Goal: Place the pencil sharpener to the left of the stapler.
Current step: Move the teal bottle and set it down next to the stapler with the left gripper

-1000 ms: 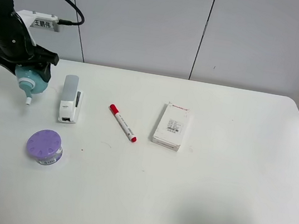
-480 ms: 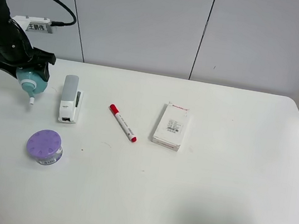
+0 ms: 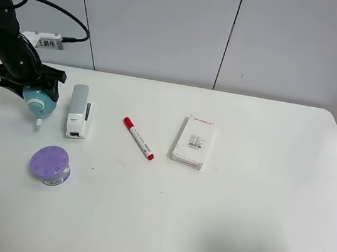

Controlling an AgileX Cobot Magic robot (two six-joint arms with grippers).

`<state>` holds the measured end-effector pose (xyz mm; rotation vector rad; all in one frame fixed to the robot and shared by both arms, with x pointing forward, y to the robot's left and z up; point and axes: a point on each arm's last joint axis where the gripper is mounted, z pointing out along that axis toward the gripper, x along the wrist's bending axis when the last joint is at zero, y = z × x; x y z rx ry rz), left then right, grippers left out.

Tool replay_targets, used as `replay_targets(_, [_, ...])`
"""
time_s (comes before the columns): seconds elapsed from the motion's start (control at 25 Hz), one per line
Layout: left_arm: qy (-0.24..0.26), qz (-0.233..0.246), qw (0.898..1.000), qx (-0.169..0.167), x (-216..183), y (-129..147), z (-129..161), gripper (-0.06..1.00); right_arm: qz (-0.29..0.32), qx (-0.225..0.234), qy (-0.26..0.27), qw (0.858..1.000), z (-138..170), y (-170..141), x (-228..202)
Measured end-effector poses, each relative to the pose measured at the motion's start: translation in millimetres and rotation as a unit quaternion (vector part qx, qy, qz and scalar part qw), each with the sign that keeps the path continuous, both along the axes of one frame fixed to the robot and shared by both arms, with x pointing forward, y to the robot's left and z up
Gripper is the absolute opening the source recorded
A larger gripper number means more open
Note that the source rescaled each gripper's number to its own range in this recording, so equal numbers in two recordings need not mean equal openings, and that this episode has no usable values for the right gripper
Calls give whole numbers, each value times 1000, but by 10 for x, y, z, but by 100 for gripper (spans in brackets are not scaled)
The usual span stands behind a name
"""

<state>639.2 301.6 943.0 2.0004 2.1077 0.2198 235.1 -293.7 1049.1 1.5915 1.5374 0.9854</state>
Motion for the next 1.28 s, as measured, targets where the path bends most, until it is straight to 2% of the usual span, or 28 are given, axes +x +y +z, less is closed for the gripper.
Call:
replay_targets(0.6, [23, -5, 1000, 2, 48, 2, -293, 0, 0, 0, 0, 1000, 0, 0, 0])
replay_targets(1.28, [14, -6, 1000, 1, 72, 0, -313, 0, 0, 0, 0, 1000, 0, 0, 0])
